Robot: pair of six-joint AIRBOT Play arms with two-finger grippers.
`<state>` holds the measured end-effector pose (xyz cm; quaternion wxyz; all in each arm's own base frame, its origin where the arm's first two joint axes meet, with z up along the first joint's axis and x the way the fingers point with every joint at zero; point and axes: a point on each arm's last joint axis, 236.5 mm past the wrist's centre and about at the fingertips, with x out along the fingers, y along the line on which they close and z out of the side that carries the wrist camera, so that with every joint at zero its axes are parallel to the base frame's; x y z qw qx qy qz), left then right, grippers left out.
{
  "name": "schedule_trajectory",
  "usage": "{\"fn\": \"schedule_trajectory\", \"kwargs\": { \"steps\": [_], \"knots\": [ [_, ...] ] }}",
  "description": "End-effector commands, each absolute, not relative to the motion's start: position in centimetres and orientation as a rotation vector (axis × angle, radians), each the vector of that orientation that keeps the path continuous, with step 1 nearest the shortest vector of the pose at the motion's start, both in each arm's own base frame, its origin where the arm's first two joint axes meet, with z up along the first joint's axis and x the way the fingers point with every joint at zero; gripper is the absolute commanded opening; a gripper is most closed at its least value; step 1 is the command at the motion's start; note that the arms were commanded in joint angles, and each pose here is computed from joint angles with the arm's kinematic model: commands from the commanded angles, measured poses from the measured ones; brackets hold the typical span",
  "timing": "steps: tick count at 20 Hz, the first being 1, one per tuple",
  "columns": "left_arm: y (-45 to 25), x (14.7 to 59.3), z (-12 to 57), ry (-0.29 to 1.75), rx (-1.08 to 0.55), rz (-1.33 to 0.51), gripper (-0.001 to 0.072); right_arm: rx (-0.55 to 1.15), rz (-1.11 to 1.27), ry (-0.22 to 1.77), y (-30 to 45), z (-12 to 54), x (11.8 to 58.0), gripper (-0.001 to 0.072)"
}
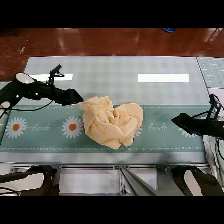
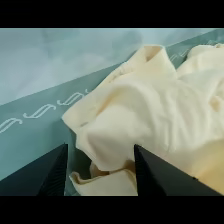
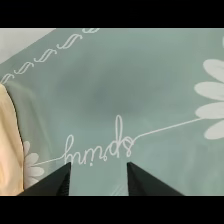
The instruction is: Fold the shirts.
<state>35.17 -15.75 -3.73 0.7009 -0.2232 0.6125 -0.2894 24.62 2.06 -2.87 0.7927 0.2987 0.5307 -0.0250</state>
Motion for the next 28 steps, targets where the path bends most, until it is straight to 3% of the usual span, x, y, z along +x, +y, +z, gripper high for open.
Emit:
{"fn": "schedule_trajectory", "kwargs": {
  "steps": [1,4,5,6,9,12,20,21,22,23,25,28],
  "knots": [
    [-16.6,34.0,-6.8,1.494,-0.508,-0.628,0.0506,0.643,-0.050,1.146,2.2,-2.9,24.5,0.0408],
    [-20.4,33.8,-6.5,1.478,-0.597,-0.751,0.0486,0.629,-0.020,1.192,2.8,-3.3,23.5,0.0408],
    [-20.9,34.1,-6.2,1.465,-0.614,-0.767,0.0293,0.644,0.005,1.223,3.7,-3.8,22.8,0.0408],
    [-21.0,34.4,-6.0,1.456,-0.618,-0.772,0.0034,0.653,0.043,1.254,4.9,-4.5,22.0,0.0408],
    [-20.8,34.7,-5.1,1.449,-0.613,-0.798,0.0027,0.670,0.177,1.304,9.7,-5.6,20.6,0.0408],
    [-20.7,34.4,-4.7,1.458,-0.618,-0.812,0.0027,0.712,0.241,1.251,13.2,-5.1,22.3,0.0408],
    [-20.8,33.7,-4.4,1.479,-0.621,-0.835,0.0027,0.725,0.277,1.371,18.5,-10.0,26.2,0.0393],
    [-20.8,33.8,-4.3,1.477,-0.623,-0.834,0.0027,0.713,0.308,1.391,19.6,-10.3,26.7,0.0288],
    [-20.7,34.2,-3.8,1.473,-0.634,-0.825,0.0027,0.683,0.370,1.410,21.0,-10.2,27.0,0.0085],
    [-20.6,34.5,-2.7,1.463,-0.637,-0.835,0.0027,0.633,0.456,1.408,22.2,-9.2,27.6,0.0018],
    [-19.4,36.5,2.1,1.371,-0.611,-0.869,0.0027,0.527,0.564,1.318,22.4,-4.3,31.1,0.0018],
    [-14.8,41.9,13.3,1.051,-0.551,-0.788,0.0027,0.355,0.500,0.975,17.8,10.8,39.1,0.0017]
  ]
}}
